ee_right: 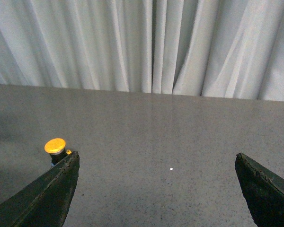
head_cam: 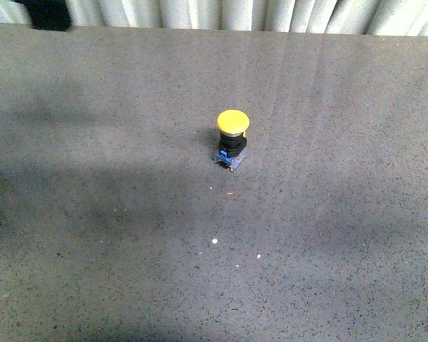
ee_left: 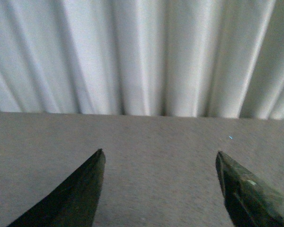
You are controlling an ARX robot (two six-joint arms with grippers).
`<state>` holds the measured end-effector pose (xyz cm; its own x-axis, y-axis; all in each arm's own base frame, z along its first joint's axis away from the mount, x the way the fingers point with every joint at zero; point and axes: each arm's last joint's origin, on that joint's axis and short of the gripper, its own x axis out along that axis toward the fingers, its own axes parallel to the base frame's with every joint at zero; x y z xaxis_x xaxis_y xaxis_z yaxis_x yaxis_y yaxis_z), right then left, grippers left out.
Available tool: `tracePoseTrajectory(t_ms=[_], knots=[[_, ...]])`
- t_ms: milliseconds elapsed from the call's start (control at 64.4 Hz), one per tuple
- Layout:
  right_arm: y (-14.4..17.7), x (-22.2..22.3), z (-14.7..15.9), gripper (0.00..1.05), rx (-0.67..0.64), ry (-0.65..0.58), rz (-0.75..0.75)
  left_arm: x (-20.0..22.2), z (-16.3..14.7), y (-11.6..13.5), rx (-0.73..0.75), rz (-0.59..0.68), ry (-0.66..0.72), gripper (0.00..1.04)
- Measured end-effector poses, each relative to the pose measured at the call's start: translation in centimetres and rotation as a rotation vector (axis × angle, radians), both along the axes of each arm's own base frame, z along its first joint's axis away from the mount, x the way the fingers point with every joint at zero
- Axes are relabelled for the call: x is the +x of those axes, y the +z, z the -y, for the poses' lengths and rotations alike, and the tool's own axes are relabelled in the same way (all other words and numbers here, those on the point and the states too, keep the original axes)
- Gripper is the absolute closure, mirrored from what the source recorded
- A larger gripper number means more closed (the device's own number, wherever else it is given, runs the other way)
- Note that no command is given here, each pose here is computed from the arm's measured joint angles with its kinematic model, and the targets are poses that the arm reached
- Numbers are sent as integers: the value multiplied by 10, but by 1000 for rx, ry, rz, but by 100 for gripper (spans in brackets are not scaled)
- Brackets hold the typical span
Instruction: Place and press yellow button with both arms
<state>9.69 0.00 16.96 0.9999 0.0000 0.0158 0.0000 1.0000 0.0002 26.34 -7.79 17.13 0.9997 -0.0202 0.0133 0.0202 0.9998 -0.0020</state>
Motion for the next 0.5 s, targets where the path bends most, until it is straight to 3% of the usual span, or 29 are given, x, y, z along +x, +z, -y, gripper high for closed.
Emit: tracePoseTrajectory(t_ms=[124,311,497], knots=[[0,0,0,9,0,1,0,-31,-25,-11,9,-32,8,69],[0,0,0,9,0,0,0,-59,-44,-9,6,-23,10,103],[0,0,0,9,0,2,0,-80,-57,-9,6,-29,16,103]])
